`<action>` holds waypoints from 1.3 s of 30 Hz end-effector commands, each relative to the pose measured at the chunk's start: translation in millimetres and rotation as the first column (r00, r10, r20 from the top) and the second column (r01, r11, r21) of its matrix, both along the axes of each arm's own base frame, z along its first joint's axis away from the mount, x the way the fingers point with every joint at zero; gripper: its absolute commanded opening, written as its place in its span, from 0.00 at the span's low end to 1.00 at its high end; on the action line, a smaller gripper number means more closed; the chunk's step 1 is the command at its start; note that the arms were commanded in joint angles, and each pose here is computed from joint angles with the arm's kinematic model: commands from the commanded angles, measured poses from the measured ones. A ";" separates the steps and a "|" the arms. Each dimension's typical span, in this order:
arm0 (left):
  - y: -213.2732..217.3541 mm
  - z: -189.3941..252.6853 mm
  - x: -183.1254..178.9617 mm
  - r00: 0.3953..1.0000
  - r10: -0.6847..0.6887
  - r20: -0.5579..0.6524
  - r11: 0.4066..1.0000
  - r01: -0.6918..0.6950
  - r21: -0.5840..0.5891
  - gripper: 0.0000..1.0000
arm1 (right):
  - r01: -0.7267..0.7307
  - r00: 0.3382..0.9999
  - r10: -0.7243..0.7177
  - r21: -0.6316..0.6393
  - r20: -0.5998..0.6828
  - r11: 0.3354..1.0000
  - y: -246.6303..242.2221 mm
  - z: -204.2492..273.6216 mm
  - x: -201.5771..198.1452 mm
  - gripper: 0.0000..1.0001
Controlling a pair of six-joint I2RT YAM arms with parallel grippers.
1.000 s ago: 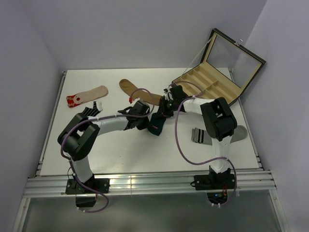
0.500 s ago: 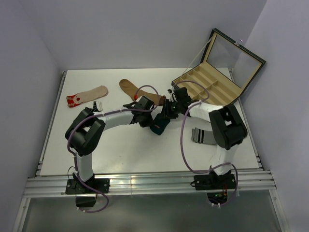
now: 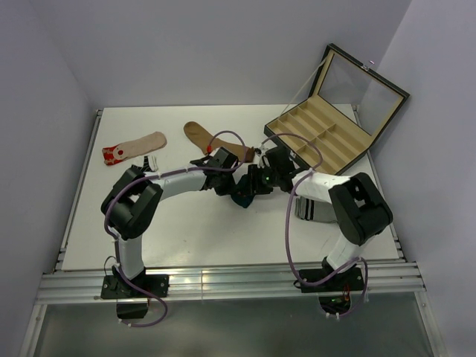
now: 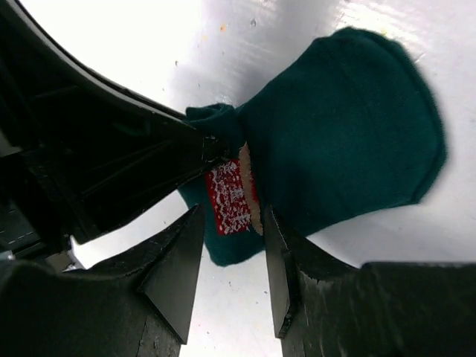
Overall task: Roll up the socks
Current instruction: Roll the sock at the center of the board.
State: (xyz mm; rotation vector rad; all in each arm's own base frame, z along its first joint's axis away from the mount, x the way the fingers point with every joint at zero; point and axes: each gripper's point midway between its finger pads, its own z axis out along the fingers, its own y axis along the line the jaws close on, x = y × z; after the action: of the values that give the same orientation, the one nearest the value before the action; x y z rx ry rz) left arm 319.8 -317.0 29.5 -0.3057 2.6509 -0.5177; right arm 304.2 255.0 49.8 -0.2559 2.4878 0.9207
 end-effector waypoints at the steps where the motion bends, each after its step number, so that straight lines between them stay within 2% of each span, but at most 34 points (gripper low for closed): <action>1: 26.2 -39.5 -31.6 0.992 -0.007 -0.126 0.989 0.026 0.146 0.04 | -0.022 0.998 0.021 0.021 0.060 1.000 9.0 5.6 8.1 0.46; 4: 24.6 -39.4 -31.6 0.992 -0.010 -0.126 0.990 0.028 0.142 0.06 | -0.035 0.998 0.034 0.014 0.051 0.999 10.3 -0.2 6.5 0.45; 7: 23.1 -38.1 -29.6 0.993 -0.015 -0.120 0.990 0.031 0.135 0.08 | -0.034 0.999 0.034 -0.001 0.008 0.999 8.4 -15.7 1.6 0.37; 10: 22.2 -34.3 -27.8 0.994 -0.016 -0.107 0.991 0.030 0.128 0.12 | -0.016 0.999 0.015 -0.017 -0.032 1.000 5.1 -28.5 -1.6 0.24; 11: 21.2 -33.2 -27.4 0.995 -0.016 -0.101 0.992 0.029 0.124 0.14 | -0.001 0.999 0.000 -0.020 -0.048 1.000 2.2 -32.0 -2.3 0.17; 13: 22.0 -29.9 -27.1 0.996 -0.013 -0.092 0.992 0.024 0.121 0.20 | 0.023 0.997 -0.026 -0.034 -0.077 0.999 -2.4 -38.6 -2.4 0.09; 15: 22.9 -27.4 -25.6 0.997 -0.006 -0.081 0.993 0.015 0.116 0.27 | 0.049 0.993 -0.054 -0.051 -0.102 0.997 -9.3 -42.9 -1.5 0.07; 17: 23.9 -22.8 -24.7 0.998 0.007 -0.068 0.994 0.000 0.109 0.33 | 0.071 0.988 -0.079 -0.064 -0.131 0.995 -15.3 -48.3 -1.5 0.06; 19: 24.1 -17.9 -23.4 0.998 0.018 -0.056 0.996 -0.012 0.092 0.45 | 0.082 0.983 -0.093 -0.070 -0.159 0.994 -17.9 -54.6 -1.4 0.05; 21: 23.7 -14.0 -21.7 0.999 0.026 -0.044 0.997 -0.023 0.074 0.53 | 0.089 0.979 -0.100 -0.071 -0.175 0.994 -19.6 -58.4 -0.7 0.05; 25: 29.1 -4.5 -19.7 0.996 0.083 -0.016 0.996 -0.082 0.022 0.62 | 0.096 0.973 -0.113 -0.090 -0.202 0.991 -22.1 -64.4 -1.5 0.05; 30: 39.4 3.1 -19.4 0.987 0.161 0.012 0.986 -0.160 -0.038 0.79 | 0.095 0.969 -0.115 -0.097 -0.218 0.991 -22.2 -68.8 -2.5 0.05; 39: 43.4 13.2 -22.4 0.967 0.253 0.022 0.959 -0.247 -0.139 0.80 | 0.099 0.964 -0.123 -0.108 -0.234 0.989 -23.4 -73.8 -3.8 0.05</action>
State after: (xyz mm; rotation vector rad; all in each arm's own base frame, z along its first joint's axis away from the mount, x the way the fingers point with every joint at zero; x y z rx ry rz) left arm 300.4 -281.6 37.4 -0.5813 2.5319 -0.6003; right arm 311.7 260.6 19.3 -0.1042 2.5934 1.0415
